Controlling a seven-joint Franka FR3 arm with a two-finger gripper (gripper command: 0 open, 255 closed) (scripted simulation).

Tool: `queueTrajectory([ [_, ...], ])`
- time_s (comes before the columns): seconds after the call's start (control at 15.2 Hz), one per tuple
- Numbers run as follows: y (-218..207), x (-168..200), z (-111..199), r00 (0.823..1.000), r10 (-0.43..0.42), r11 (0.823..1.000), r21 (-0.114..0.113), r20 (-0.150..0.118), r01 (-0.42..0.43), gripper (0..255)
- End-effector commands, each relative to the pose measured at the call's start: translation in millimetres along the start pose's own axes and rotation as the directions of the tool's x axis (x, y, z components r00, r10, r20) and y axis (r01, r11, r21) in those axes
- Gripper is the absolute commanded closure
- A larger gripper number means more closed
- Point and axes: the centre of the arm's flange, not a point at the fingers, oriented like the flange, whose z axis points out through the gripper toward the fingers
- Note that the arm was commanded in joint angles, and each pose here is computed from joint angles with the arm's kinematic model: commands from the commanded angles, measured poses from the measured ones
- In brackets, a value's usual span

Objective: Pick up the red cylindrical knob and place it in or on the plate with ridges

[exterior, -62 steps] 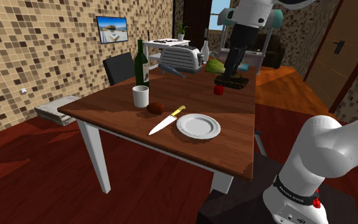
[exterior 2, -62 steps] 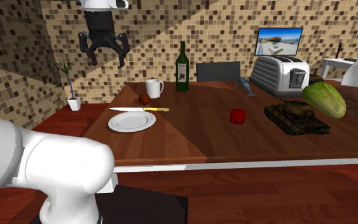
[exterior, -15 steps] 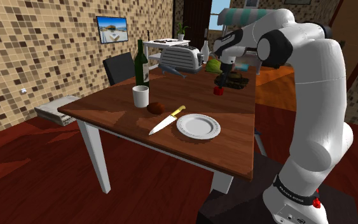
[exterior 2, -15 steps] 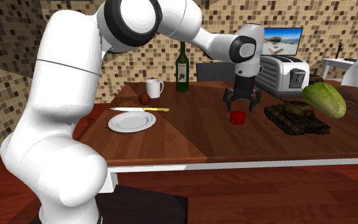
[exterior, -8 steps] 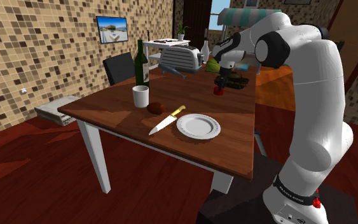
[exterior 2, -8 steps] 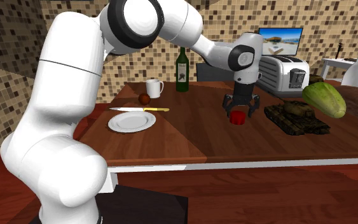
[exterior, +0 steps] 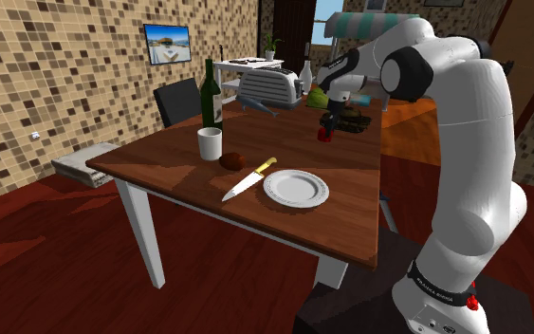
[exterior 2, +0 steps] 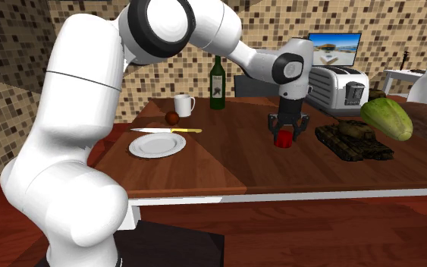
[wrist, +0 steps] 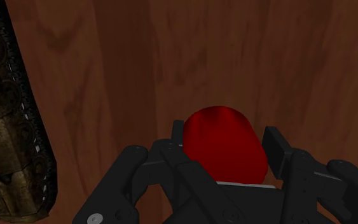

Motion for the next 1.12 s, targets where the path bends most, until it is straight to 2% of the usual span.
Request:
queueTrajectory([
  [0.0, 0, -1, 3, 1.000, 0.001, 1.000, 0.004, 0.005, -0.001, 255],
  [0.4, 0, -1, 3, 1.000, 0.001, 1.000, 0.004, 0.005, -0.001, 255],
  [1.06, 0, 1, -50, 1.000, 0.001, 1.000, 0.004, 0.005, -0.001, 255],
])
